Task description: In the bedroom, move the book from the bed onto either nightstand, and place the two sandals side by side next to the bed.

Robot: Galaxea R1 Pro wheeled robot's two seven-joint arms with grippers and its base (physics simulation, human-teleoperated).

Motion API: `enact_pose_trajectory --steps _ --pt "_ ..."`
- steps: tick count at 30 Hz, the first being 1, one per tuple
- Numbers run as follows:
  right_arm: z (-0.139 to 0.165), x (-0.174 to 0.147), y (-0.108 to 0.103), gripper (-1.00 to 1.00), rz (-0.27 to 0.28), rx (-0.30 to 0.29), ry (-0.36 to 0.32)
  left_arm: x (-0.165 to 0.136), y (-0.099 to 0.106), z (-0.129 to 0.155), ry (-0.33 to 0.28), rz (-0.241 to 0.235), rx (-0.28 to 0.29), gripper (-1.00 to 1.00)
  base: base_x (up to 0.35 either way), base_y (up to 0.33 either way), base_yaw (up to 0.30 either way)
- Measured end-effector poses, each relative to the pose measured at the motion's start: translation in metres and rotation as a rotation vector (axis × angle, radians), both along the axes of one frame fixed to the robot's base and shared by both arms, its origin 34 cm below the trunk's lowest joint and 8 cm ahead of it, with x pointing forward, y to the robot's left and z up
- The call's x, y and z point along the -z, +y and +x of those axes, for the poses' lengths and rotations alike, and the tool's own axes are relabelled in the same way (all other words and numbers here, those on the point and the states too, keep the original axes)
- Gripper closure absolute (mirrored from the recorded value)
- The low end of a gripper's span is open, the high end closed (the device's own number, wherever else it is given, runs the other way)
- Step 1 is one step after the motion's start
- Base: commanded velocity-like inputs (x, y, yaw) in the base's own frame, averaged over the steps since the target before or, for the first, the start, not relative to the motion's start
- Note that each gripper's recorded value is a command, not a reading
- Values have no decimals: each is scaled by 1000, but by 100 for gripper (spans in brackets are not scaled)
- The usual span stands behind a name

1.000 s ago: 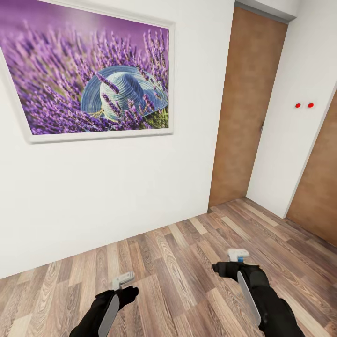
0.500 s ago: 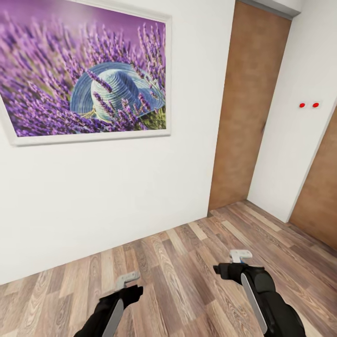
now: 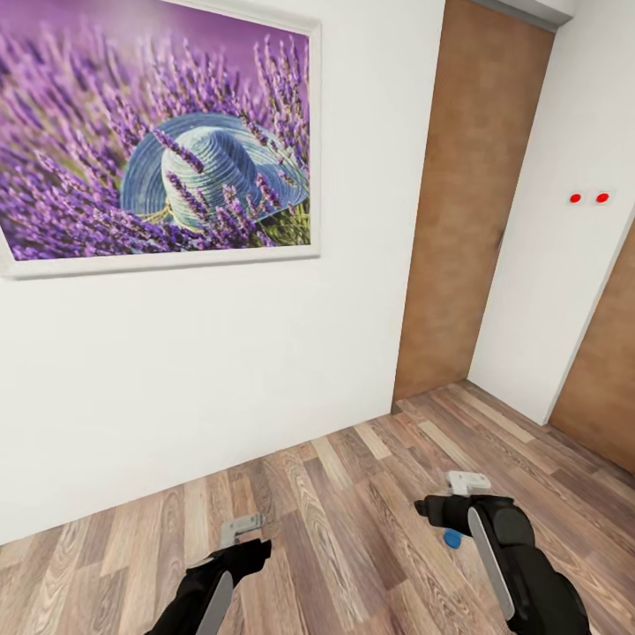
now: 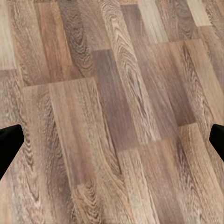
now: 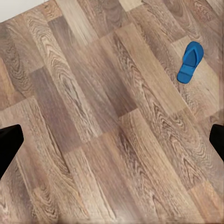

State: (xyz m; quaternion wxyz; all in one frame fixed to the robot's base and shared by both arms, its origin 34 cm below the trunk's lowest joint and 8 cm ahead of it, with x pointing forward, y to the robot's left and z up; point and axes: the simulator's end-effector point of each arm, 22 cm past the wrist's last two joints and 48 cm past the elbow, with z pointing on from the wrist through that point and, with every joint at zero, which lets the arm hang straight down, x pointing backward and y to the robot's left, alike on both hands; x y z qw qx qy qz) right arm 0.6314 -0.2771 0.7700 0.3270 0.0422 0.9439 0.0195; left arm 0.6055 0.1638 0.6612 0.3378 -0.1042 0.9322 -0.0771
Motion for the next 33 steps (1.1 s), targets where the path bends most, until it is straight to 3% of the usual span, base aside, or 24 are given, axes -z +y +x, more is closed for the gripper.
enact_pose_trajectory --steps 12,19,27,33 --pt "7 -31 -7 -100 2 24 -58 0 -3 0 -5 -1 5 -100 238 -170 0" --pt "31 -65 -10 -100 5 28 -133 1 -3 -1 -1 -3 14 -100 262 -196 0" --pt "41 -78 -9 -100 8 33 -154 2 -4 -2 3 -5 17 -100 265 -207 -46" --pt "49 -63 -35 -100 8 121 -101 3 -2 -3 5 -4 13 -100 269 -177 -24"
